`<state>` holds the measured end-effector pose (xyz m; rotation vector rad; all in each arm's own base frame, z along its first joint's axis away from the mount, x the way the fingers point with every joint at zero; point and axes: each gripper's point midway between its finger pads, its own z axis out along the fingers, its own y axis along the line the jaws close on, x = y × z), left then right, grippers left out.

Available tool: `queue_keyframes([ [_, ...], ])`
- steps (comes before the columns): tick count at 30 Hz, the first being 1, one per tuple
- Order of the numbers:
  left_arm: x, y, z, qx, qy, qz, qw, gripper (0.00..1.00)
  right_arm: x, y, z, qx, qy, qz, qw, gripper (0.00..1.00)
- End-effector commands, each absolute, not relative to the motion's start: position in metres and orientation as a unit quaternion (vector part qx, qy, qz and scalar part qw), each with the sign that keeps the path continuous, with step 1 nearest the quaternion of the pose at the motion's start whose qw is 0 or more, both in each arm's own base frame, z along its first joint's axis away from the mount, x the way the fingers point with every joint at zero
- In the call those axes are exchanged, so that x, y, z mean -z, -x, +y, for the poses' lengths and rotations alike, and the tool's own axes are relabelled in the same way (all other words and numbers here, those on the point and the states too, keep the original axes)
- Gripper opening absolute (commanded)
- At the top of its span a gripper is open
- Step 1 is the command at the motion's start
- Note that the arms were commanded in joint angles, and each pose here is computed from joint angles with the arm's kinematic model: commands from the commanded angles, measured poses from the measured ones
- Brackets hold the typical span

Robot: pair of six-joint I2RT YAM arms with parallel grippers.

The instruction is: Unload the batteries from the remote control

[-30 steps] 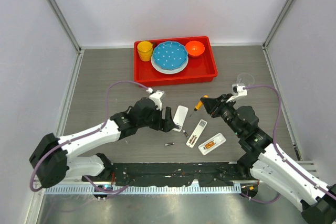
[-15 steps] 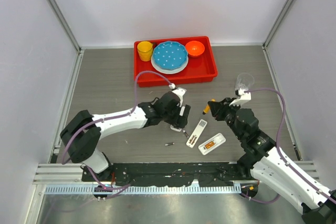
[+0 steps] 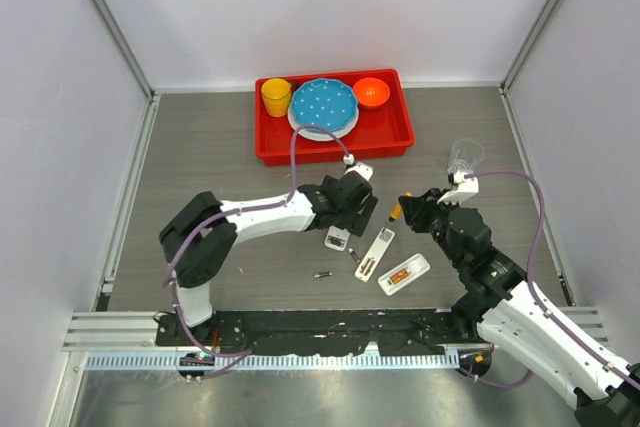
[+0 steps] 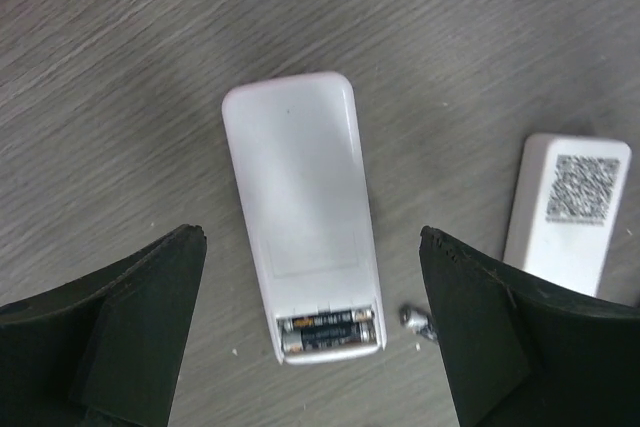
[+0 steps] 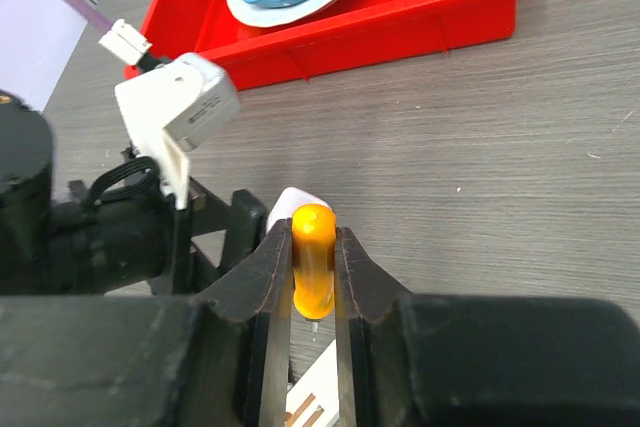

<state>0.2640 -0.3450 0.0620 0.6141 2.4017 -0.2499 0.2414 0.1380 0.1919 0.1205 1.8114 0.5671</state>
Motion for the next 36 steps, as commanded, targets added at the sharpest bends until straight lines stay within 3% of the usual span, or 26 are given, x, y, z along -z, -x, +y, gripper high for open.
queue_keyframes([
  [1, -0.047, -0.277, -0.347, 0.063, -0.243, 0.917, 0.309, 0.9, -0.202, -0.245, 0.139, -0.245, -0.053, 0.767, 0.59, 0.01],
  [6, -0.024, -0.279, -0.349, 0.066, -0.233, 0.931, 0.273, 0.85, -0.2, -0.244, 0.141, -0.246, -0.046, 0.771, 0.586, 0.01],
  [13, -0.014, -0.276, -0.319, 0.04, -0.185, 0.946, 0.265, 0.61, -0.197, -0.245, 0.148, -0.25, -0.031, 0.775, 0.58, 0.01],
  [21, -0.03, -0.265, -0.263, -0.02, -0.068, 0.958, 0.28, 0.43, -0.192, -0.249, 0.164, -0.273, -0.014, 0.776, 0.568, 0.01],
  [24, -0.023, -0.256, -0.252, -0.023, -0.017, 0.962, 0.272, 0.54, -0.194, -0.251, 0.171, -0.283, -0.01, 0.774, 0.566, 0.01],
  [25, -0.02, -0.251, -0.248, -0.02, -0.008, 0.963, 0.268, 0.65, -0.193, -0.251, 0.171, -0.284, -0.01, 0.775, 0.565, 0.01],
  [29, -0.016, -0.238, -0.256, 0.035, 0.02, 0.966, 0.255, 0.86, -0.196, -0.251, 0.174, -0.289, -0.006, 0.772, 0.566, 0.01],
  [31, -0.018, -0.232, -0.255, 0.057, 0.034, 0.965, 0.252, 0.91, -0.197, -0.251, 0.173, -0.29, -0.008, 0.771, 0.567, 0.01],
  [36, -0.032, -0.225, -0.253, 0.102, 0.053, 0.958, 0.264, 0.94, -0.2, -0.25, 0.175, -0.298, -0.008, 0.769, 0.566, 0.01],
])
